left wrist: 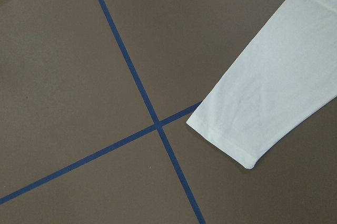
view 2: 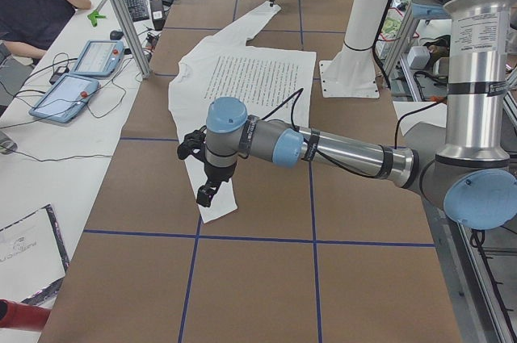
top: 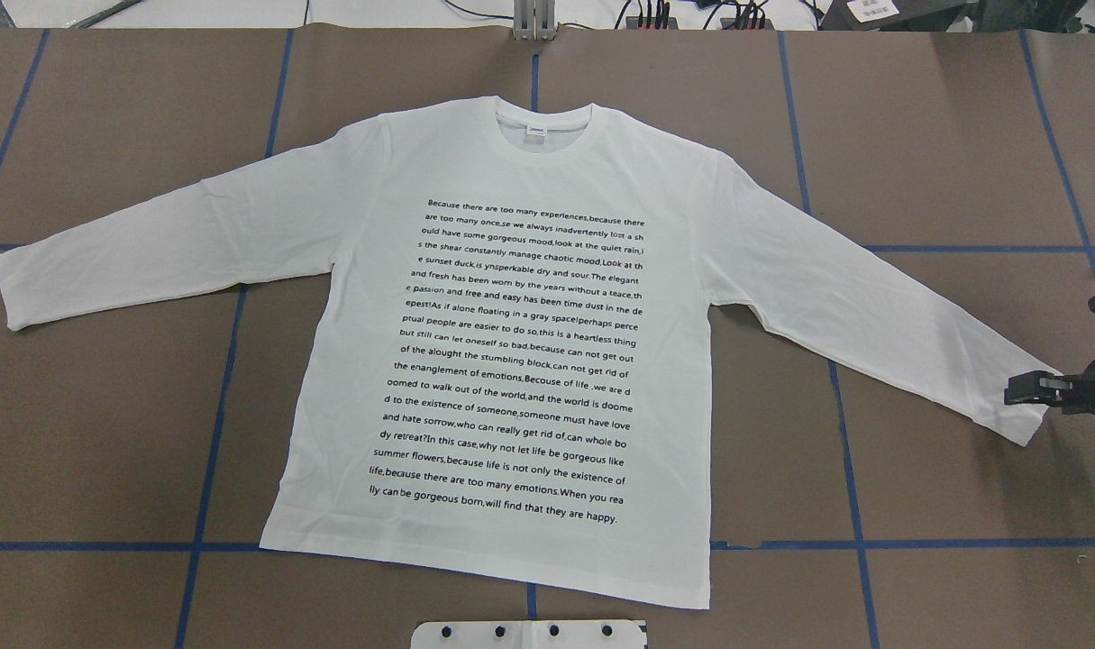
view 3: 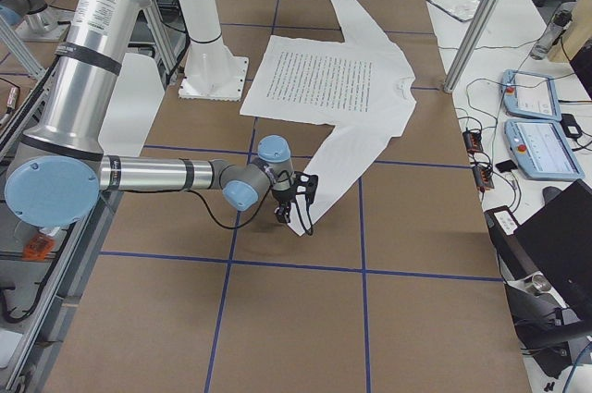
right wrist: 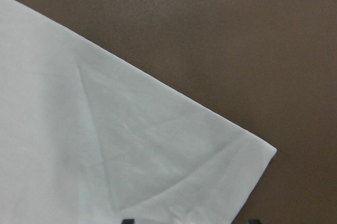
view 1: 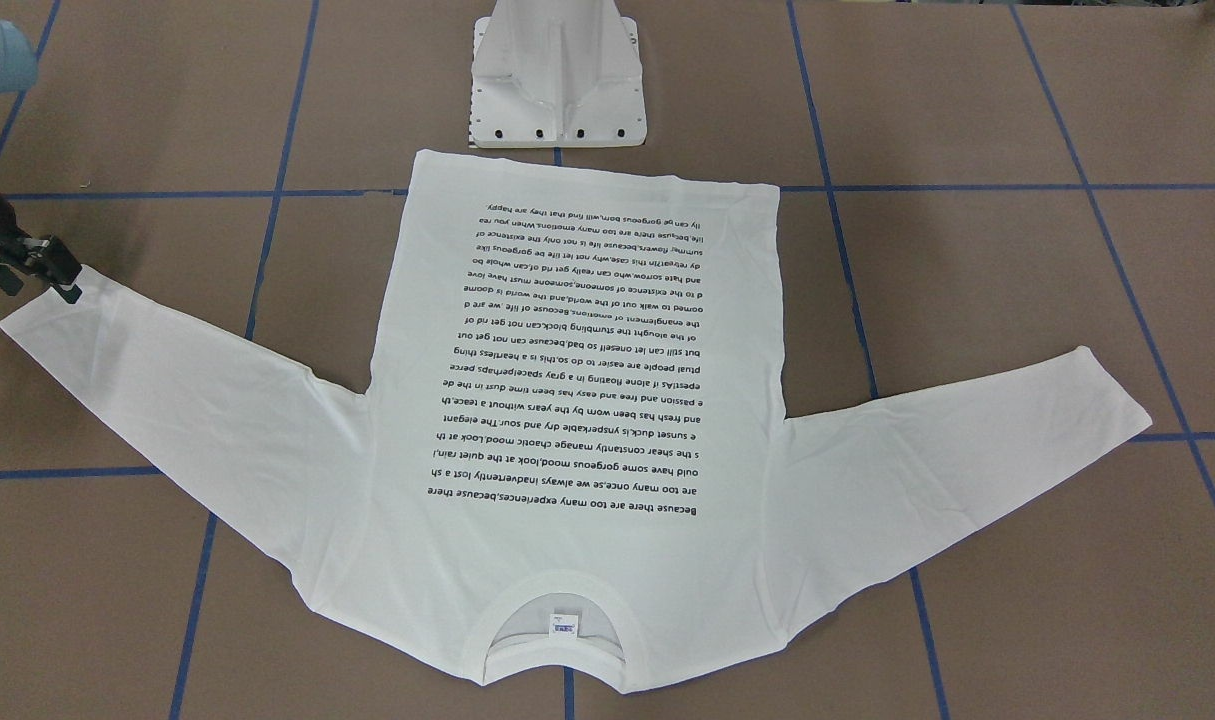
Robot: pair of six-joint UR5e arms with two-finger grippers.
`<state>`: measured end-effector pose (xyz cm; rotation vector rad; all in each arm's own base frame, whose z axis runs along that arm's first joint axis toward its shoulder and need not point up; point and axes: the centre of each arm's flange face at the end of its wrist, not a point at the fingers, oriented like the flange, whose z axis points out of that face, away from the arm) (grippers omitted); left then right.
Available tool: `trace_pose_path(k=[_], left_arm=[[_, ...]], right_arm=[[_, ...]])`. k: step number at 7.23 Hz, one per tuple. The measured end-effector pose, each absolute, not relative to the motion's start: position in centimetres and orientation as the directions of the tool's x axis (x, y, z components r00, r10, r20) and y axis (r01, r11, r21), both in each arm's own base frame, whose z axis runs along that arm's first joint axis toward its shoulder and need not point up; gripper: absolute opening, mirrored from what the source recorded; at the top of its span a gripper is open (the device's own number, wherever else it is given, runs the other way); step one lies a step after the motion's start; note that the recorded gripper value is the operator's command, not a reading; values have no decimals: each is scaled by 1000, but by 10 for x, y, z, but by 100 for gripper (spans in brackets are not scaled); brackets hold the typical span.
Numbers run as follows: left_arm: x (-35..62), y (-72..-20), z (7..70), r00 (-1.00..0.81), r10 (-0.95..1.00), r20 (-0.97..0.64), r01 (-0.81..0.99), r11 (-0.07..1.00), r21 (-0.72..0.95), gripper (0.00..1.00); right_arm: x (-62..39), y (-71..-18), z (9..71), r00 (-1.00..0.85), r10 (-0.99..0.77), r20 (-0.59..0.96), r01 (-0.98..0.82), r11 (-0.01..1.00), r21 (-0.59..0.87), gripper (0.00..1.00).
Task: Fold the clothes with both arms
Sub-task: 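Lower the right gripper and grasp the cuff of the sleeve nearest it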
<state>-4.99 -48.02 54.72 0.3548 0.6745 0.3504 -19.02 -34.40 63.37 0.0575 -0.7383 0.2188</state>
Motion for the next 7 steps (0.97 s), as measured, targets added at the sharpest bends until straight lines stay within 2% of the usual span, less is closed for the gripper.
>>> trace_pose_path(k=[2,3,4,5,7], left_arm=[[-50,-480,547,727,423,-541,-198,883,426,100],[-50,-480,548,727,423,-541,-198,883,426,100],[-50,-480,548,727,423,-541,-198,883,425,100],[-50,-480,548,727,423,-541,-198,883,425,100],[-50,-480,547,727,424,-541,-198,883,426,100]], right_arm=[[-193,-336,640,734,169,658,-204,979,-24,63],[-195,-334,641,738,165,655,-199,980,-22,55],[-197,-333,642,740,162,653,-196,980,-21,37],[-198,-333,642,740,163,653,-196,980,-23,0],[-202,-333,640,729,199,655,-222,974,-49,0]])
